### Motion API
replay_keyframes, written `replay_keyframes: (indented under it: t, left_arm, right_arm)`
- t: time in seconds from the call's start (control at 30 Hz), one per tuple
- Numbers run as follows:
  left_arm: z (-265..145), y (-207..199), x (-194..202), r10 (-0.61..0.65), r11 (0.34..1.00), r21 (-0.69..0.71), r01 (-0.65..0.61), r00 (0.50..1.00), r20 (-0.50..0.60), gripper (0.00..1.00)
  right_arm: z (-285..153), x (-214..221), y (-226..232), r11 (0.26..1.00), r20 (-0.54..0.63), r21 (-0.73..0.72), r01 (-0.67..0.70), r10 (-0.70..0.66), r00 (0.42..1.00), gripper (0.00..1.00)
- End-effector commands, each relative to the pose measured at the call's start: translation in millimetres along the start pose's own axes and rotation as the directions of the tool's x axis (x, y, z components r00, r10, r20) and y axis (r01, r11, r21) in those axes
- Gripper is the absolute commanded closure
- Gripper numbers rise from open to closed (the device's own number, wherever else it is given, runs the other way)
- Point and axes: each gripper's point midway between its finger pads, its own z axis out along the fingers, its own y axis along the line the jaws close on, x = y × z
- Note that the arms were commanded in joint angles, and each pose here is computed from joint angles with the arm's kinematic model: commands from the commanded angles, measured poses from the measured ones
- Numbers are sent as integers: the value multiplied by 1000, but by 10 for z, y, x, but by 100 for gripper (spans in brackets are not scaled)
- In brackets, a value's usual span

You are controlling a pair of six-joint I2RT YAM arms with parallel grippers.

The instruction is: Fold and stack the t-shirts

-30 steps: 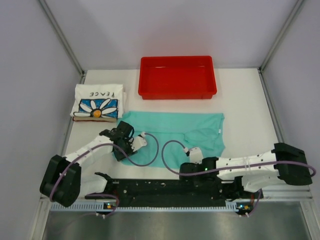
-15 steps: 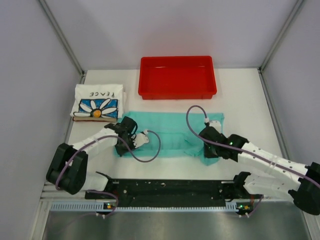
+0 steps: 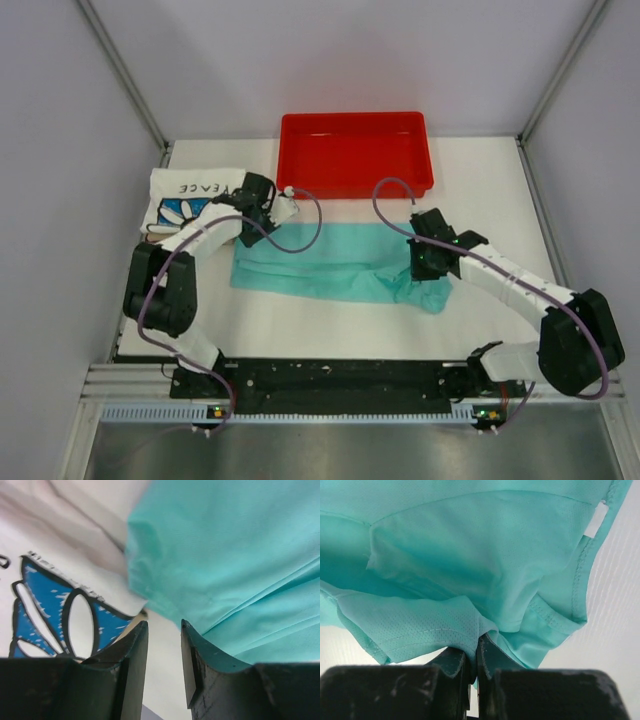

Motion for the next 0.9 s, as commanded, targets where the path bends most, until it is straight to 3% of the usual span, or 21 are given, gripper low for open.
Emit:
replay_keyframes:
  t: [0.0,0.1,0.27,0.53,0.63,0.7,0.77,0.8,0.87]
  left_arm:
    - [-294,125,-159,-32,999,3,32,994,103,62]
    - [-482,-314,-100,81,979,166,-116,975,207,61]
    - [-331,-577,336,292,923,218,-317,946,139,56]
    - [18,-581,434,423,860,278,-427,903,76,51]
    - [157,-506,497,428,872,262,-415,904,7,53]
    - [195,-469,519,418,880,257,-399,908,-24,61]
    - [178,-452,492,391,893,255,-371,920,-32,91]
    - [163,-445,492,381,898,252,-361,924,-34,99]
    - [112,-418,482,369,907,227,-354,929,-26,100]
  right_arm:
    - [-12,-291,116,997,62,-73,30,-25,998,100]
    - [6,-287,124,996,56,-77,41,-36,998,100]
    - [32,-269,125,995,49,-84,44,-40,998,100]
    - [43,-303,141,995,47,-92,39,-34,998,100]
    - [16,-330,125,995,59,-94,35,-30,998,100]
    - [-2,-329,96,995,61,-91,31,-26,998,100]
    - [-26,-309,65,996,57,-88,29,-24,998,100]
    - [-46,-291,45,996,55,-84,30,-25,998,100]
    - [-80,-260,11,997,55,-77,30,-25,998,100]
